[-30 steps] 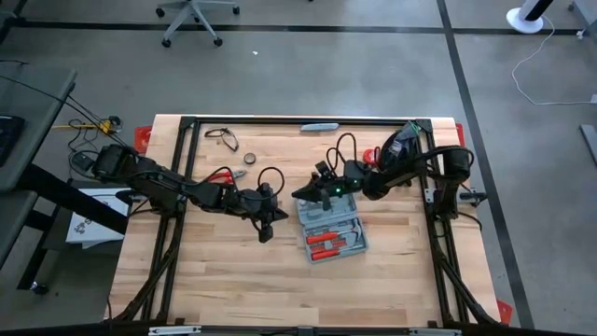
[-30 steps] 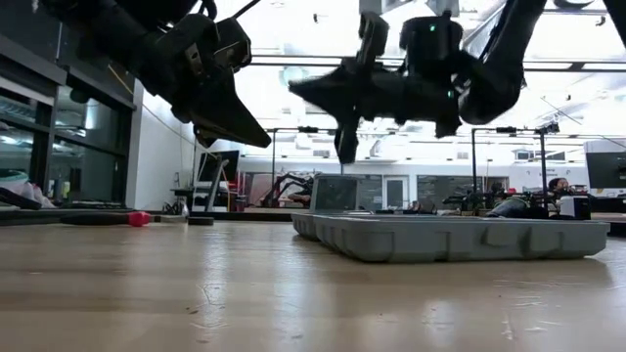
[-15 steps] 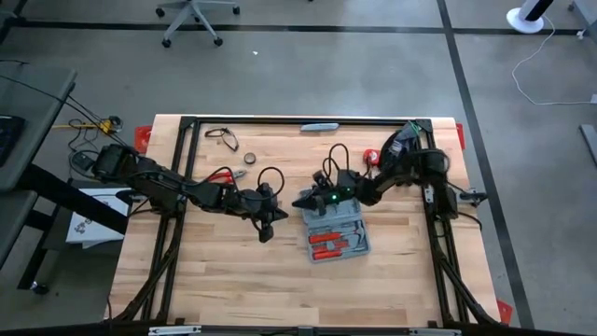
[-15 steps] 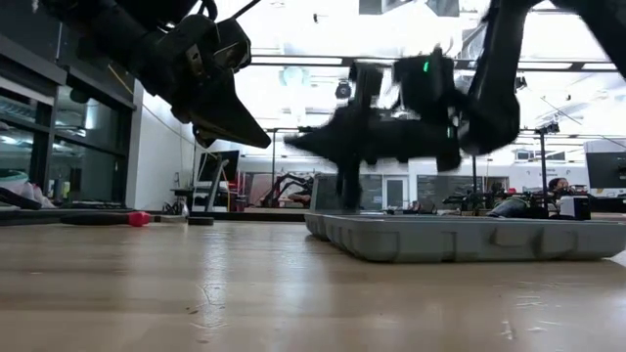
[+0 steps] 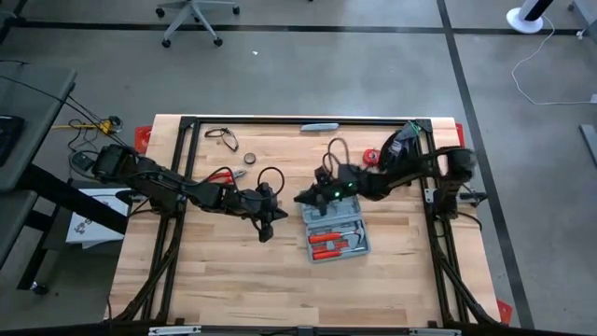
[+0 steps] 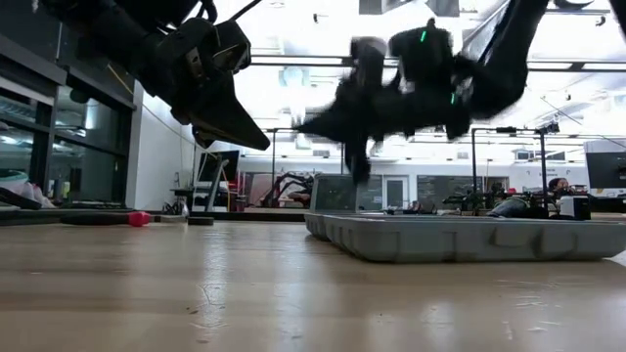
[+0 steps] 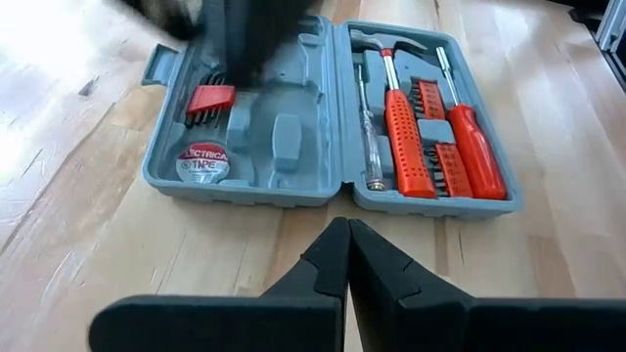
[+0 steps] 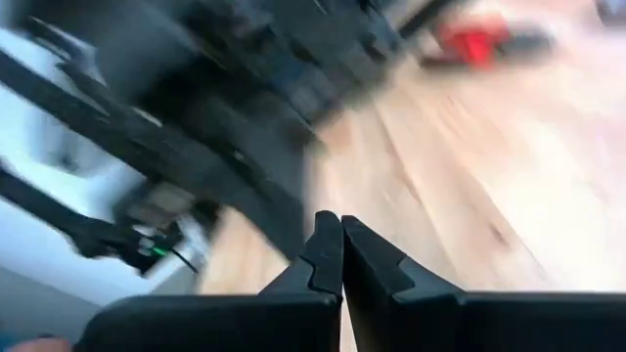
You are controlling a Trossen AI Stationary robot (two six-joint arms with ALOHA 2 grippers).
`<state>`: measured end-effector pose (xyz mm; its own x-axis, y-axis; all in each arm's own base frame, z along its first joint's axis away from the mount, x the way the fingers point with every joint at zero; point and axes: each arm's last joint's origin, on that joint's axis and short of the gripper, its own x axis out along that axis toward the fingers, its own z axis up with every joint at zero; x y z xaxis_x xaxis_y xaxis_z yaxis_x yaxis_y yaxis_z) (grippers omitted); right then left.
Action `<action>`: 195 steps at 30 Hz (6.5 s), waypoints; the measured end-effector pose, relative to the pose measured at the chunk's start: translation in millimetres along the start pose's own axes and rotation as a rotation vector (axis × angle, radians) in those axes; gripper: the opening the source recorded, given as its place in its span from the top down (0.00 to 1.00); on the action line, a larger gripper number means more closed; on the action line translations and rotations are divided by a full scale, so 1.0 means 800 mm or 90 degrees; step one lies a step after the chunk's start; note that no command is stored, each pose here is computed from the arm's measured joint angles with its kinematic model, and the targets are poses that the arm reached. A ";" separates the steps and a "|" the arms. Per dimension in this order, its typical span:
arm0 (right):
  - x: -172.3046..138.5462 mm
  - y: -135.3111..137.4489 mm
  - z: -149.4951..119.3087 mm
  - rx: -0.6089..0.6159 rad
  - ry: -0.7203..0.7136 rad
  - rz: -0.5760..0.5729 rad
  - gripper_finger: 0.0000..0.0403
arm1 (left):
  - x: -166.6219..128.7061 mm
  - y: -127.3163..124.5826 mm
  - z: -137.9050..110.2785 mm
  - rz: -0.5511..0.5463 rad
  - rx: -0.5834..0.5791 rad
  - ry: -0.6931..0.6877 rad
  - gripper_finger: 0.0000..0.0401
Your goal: Prefit tool cases
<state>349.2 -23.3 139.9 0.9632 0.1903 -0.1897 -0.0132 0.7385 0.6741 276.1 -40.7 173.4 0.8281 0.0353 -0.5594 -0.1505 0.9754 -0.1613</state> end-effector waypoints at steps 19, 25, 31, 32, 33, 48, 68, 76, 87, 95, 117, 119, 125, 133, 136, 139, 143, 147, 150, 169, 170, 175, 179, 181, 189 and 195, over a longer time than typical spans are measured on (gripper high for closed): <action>0.008 -0.024 -0.014 0.009 -0.006 0.034 1.00 | 0.001 0.001 0.004 0.041 -0.007 -0.034 1.00; -0.012 -0.008 0.011 -0.075 0.042 -0.012 1.00 | 0.017 -0.002 0.018 0.030 0.010 -0.152 1.00; -0.048 0.004 0.013 -0.160 0.165 -0.202 1.00 | 0.068 0.025 0.023 0.029 -0.009 -0.126 1.00; -0.053 0.008 0.012 -0.176 0.174 -0.232 1.00 | 0.077 0.032 0.026 0.014 -0.018 -0.111 1.00; -0.056 0.012 0.009 -0.188 0.187 -0.257 1.00 | 0.088 0.037 0.028 -0.004 -0.023 -0.092 1.00; -0.038 -0.016 -0.047 -0.224 0.279 -0.416 1.00 | 0.157 0.073 0.056 -0.023 0.028 0.115 1.00; -0.037 0.001 -0.053 -0.247 0.257 -0.413 1.00 | 0.129 0.076 0.071 0.050 0.045 0.139 1.00; -0.036 0.003 -0.053 -0.260 0.246 -0.425 1.00 | 0.138 0.077 0.071 0.048 0.052 0.112 1.00; -0.036 0.002 -0.052 -0.262 0.242 -0.428 1.00 | 0.179 0.085 0.037 0.029 0.019 0.131 1.00; -0.049 0.021 -0.037 -0.272 0.203 -0.469 1.00 | 0.181 0.087 0.031 0.033 0.013 0.152 1.00; -0.114 0.022 -0.069 -0.298 0.093 -0.479 1.00 | 0.177 0.085 0.026 -0.020 -0.048 0.192 1.00; -0.119 0.023 -0.073 -0.288 0.075 -0.430 1.00 | 0.177 0.085 0.026 -0.016 -0.059 0.196 1.00; -0.120 0.028 -0.076 -0.296 0.083 -0.313 1.00 | 0.176 0.085 0.024 -0.008 -0.089 0.211 1.00; -0.118 0.030 -0.074 -0.312 0.085 -0.298 1.00 | 0.175 0.085 0.027 0.012 -0.105 0.193 1.00; -0.118 0.030 -0.074 -0.312 0.085 -0.298 1.00 | 0.171 0.083 0.033 0.006 -0.090 0.178 1.00; -0.118 0.030 -0.075 -0.312 0.086 -0.299 1.00 | 0.165 0.081 0.041 0.003 -0.080 0.165 1.00; -0.118 0.030 -0.075 -0.311 0.086 -0.302 1.00 | 0.154 0.080 0.049 0.009 -0.070 0.162 1.00; -0.118 0.029 -0.074 -0.314 0.082 -0.311 1.00 | 0.147 0.080 0.056 0.023 -0.065 0.148 1.00; -0.119 0.028 -0.075 -0.317 0.082 -0.327 1.00 | 0.146 0.079 0.061 0.019 -0.065 0.133 1.00; -0.123 0.021 -0.071 -0.323 0.015 -0.459 1.00 | 0.116 0.057 0.062 -0.302 -0.227 -0.258 1.00; -0.123 0.020 -0.072 -0.323 0.018 -0.461 1.00 | 0.112 0.058 0.056 -0.295 -0.243 -0.274 1.00; -0.107 0.021 -0.071 -0.304 0.019 -0.305 1.00 | 0.101 0.054 0.031 -0.334 -0.249 -0.267 1.00; -0.090 0.028 -0.066 -0.299 -0.046 -0.110 1.00 | 0.096 0.049 0.002 -0.336 -0.232 -0.216 1.00; -0.081 0.026 -0.058 -0.273 -0.083 -0.052 1.00 | 0.091 0.045 -0.015 -0.331 -0.219 -0.193 1.00; -0.014 0.008 -0.043 -0.159 -0.057 0.118 1.00 | 0.045 0.033 -0.086 -0.213 -0.240 -0.158 1.00; 0.037 0.008 -0.038 -0.102 -0.005 0.212 1.00 | 0.001 0.029 -0.112 -0.074 -0.235 -0.183 1.00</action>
<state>369.7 6.8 116.7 0.9012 0.4327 0.0263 -0.3671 0.7295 0.5772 224.9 -37.2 96.6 0.9587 0.0409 -0.2815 -0.1871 0.8359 -0.5159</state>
